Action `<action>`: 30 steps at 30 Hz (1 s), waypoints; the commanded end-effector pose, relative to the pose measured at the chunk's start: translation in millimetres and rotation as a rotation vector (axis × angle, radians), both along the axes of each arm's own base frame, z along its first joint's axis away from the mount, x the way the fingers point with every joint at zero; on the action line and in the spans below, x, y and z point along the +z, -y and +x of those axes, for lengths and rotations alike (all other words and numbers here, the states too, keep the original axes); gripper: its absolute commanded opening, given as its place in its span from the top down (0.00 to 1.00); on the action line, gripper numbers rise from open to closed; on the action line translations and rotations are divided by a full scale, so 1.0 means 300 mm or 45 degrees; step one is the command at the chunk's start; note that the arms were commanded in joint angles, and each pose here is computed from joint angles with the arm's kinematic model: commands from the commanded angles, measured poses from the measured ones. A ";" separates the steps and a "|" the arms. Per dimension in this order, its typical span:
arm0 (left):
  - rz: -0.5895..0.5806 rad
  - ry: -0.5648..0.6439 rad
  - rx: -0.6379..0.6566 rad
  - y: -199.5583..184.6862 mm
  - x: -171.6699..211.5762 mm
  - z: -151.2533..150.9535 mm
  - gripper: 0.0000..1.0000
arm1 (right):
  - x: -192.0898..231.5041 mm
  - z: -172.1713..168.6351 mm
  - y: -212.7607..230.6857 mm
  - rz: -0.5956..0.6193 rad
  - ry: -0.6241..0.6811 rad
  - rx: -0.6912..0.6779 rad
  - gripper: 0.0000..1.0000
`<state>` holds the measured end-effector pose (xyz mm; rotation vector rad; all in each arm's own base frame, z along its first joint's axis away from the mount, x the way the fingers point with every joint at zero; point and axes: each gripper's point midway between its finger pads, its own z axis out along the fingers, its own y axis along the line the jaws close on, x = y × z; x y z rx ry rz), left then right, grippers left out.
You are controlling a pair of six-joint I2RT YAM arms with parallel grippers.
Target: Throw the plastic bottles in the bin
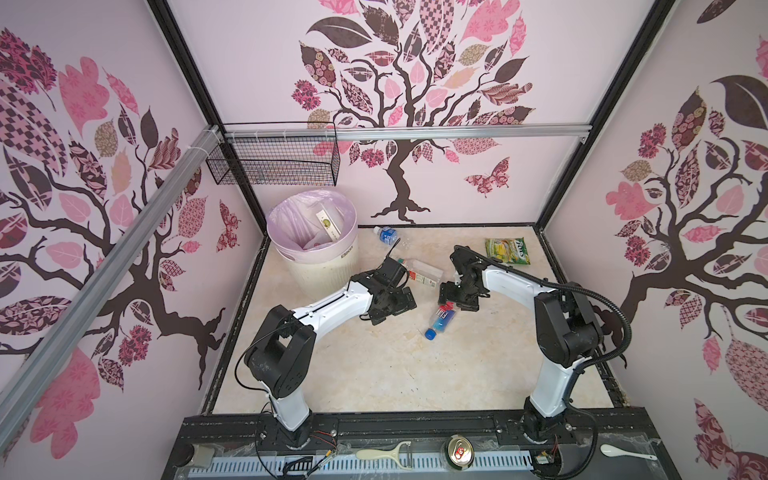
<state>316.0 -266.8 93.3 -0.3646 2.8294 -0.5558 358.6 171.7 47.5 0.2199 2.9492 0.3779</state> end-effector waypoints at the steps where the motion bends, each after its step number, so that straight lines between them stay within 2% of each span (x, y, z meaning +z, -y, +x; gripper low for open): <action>1: -0.015 0.023 -0.002 0.012 0.016 0.020 0.02 | -0.041 -0.019 -0.019 0.006 -0.065 0.017 0.17; 7: -0.016 0.025 -0.019 0.009 0.017 0.012 0.02 | -0.060 -0.013 -0.032 0.011 -0.086 0.025 0.26; 13: -0.064 0.045 -0.115 0.055 0.036 0.017 0.02 | -0.048 -0.001 -0.039 0.017 -0.080 0.027 0.40; 20: -0.209 0.172 -0.364 0.213 0.140 -0.006 0.02 | 0.067 0.069 -0.076 0.071 -0.007 0.014 0.41; 25: -0.234 0.279 -0.441 0.260 0.206 -0.007 0.02 | 0.153 0.114 -0.099 0.102 0.037 -0.002 0.41; 30: -0.261 0.374 -0.434 0.278 0.257 0.022 0.02 | 0.225 0.130 -0.133 0.190 0.049 -0.041 0.41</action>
